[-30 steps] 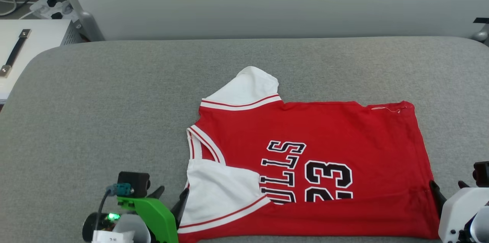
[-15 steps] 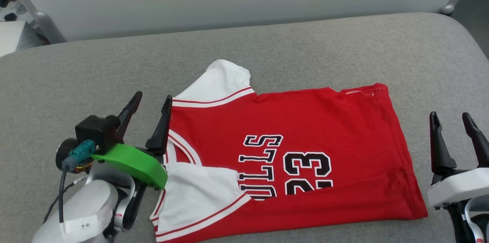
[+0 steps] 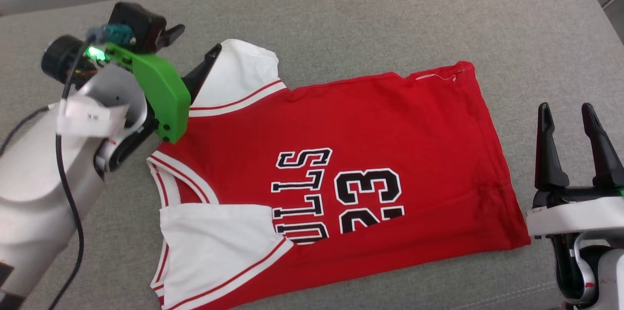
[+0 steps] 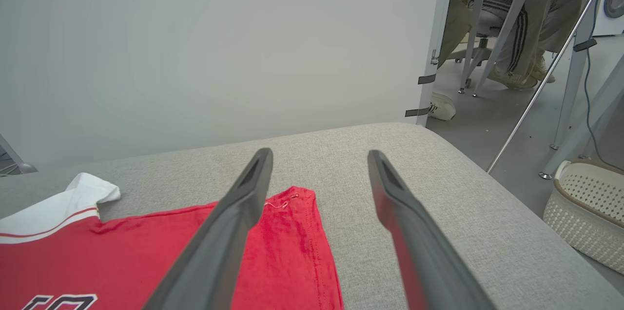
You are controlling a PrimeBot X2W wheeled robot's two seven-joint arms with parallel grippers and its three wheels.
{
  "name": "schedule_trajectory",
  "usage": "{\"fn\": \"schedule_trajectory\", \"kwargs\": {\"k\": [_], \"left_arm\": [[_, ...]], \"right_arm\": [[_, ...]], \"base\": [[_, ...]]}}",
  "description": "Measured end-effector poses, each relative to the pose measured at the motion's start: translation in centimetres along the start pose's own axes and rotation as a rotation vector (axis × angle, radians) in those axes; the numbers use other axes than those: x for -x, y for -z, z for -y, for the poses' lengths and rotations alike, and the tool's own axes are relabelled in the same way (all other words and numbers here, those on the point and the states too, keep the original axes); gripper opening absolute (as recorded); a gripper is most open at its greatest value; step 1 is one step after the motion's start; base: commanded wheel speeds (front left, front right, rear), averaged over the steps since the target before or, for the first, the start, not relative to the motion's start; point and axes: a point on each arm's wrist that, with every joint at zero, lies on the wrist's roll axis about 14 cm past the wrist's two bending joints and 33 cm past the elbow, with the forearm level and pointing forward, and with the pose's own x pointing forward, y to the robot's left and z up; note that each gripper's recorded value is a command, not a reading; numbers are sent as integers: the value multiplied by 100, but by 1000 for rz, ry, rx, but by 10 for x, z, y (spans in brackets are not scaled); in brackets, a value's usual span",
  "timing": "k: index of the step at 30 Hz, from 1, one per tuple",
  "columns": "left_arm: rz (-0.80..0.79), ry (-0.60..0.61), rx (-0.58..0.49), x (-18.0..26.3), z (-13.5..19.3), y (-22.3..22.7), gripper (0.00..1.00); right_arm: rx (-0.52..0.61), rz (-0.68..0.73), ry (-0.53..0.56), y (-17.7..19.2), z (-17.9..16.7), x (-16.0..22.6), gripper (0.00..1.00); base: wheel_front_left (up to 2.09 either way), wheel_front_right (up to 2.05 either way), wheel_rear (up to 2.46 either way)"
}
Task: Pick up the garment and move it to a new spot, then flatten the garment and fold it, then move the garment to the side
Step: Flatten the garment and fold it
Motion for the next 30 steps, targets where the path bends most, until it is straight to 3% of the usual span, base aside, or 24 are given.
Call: {"fn": "schedule_trajectory", "kwargs": {"k": [8, 20, 21, 22, 23, 30], "left_arm": [[-421, 40, 48, -48, -20, 60, 100], [-620, 39, 65, -93, -36, 119, 100], [-637, 39, 75, -92, -36, 123, 79], [-649, 41, 87, -92, -36, 124, 11], [-662, 49, 102, -91, -34, 126, 0], [-628, 68, 141, -86, -28, 118, 0]], "right_arm": [[22, -31, 18, 18, 4, -11, 100], [51, -109, 70, 52, 21, -11, 100], [51, -112, 69, 53, 21, -11, 100], [50, -113, 68, 54, 21, -12, 100], [49, -116, 68, 56, 20, -12, 100], [41, -115, 56, 58, 16, -15, 100]], "base": [[0, 0, 0], [0, 0, 0], [0, 0, 0], [0, 0, 0], [0, 0, 0], [0, 0, 0]]}}
